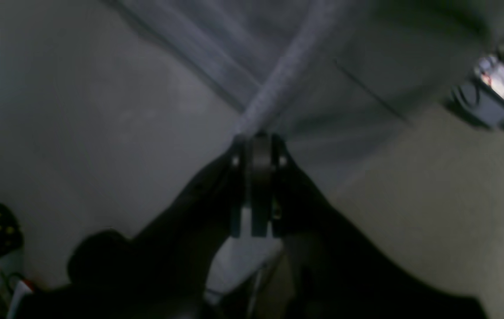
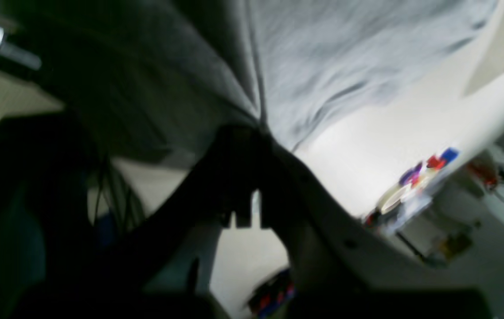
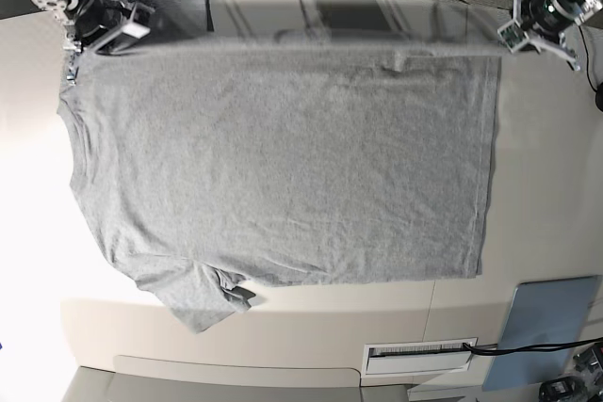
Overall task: Fold the T-shirt properly
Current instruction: 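Lift both hem corners and carry them across the shirt toward the collar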
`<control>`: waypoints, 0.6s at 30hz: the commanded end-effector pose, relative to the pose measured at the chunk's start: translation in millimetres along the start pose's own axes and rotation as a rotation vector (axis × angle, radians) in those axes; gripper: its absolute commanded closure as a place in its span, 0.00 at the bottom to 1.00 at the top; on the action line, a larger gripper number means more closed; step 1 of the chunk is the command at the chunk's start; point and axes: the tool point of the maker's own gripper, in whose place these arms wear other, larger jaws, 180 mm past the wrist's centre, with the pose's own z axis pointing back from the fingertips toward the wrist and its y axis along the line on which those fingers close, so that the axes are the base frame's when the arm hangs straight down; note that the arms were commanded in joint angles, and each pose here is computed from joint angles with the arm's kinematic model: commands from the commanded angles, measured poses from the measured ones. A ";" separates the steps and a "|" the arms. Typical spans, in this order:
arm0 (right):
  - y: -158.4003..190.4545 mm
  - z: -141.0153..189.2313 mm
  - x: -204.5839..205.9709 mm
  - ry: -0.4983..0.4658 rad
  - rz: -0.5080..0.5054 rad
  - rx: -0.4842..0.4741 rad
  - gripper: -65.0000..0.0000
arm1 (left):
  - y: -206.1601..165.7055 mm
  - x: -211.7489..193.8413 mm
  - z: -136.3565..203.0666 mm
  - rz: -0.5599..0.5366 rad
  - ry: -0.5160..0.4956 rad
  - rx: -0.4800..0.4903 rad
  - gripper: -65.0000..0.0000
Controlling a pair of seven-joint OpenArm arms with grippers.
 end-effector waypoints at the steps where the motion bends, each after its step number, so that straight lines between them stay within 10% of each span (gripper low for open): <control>1: -13.1 -2.0 -5.6 0.016 0.009 -0.041 1.00 | 12.0 6.2 1.5 -0.008 -0.017 0.035 1.00; 18: -94.0 -17.2 6.4 -0.092 -0.077 -0.222 1.00 | 53.3 35.6 -20.9 0.157 -0.163 0.140 1.00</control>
